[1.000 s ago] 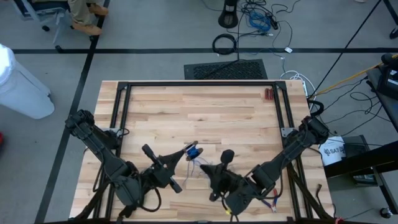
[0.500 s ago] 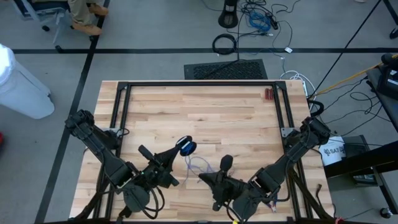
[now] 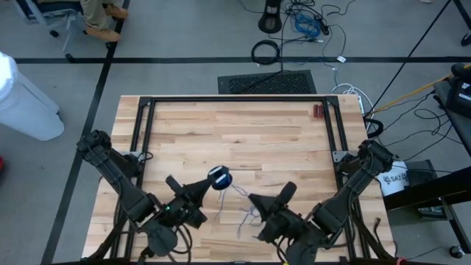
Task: Coil cords
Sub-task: Uncoil the blue wire from the black spool
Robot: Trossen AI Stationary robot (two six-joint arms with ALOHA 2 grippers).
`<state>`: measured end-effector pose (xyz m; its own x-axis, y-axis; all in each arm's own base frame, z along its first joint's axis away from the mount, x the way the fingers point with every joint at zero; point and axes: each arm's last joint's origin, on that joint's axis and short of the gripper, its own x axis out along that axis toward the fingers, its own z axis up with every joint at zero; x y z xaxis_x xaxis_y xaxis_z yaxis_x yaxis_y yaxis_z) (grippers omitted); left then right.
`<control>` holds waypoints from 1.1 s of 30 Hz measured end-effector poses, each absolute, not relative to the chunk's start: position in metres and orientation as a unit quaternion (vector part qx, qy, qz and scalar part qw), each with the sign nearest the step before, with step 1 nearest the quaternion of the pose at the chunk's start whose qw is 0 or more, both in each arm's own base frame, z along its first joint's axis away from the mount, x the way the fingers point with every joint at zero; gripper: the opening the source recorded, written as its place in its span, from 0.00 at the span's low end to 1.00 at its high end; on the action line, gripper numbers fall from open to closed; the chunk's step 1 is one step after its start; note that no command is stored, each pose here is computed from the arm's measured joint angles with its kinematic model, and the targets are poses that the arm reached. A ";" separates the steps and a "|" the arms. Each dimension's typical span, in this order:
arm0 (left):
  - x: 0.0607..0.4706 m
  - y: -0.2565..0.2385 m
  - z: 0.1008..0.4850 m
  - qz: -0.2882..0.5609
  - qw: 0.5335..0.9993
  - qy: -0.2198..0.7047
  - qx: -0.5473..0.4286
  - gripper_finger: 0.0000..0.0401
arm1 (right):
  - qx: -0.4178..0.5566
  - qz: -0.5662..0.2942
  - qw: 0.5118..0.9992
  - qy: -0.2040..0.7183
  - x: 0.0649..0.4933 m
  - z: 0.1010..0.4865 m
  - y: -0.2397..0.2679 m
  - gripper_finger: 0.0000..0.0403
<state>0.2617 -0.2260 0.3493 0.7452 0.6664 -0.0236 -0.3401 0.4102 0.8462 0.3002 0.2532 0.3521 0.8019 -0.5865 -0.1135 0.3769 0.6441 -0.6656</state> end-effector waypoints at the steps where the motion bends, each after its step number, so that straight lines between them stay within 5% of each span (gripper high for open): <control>1: 0.261 -0.227 0.349 0.305 0.820 0.181 0.449 0.00 | -0.323 -0.273 0.890 0.169 0.300 0.349 0.249 0.00; 20: 0.261 -0.234 0.361 0.319 0.854 0.150 0.382 0.00 | -0.248 -0.326 0.849 0.334 0.302 0.291 0.173 0.00; 33: 0.268 -0.231 0.372 0.318 0.880 0.126 0.331 0.00 | -0.228 -0.316 0.876 0.284 0.299 0.302 0.183 0.13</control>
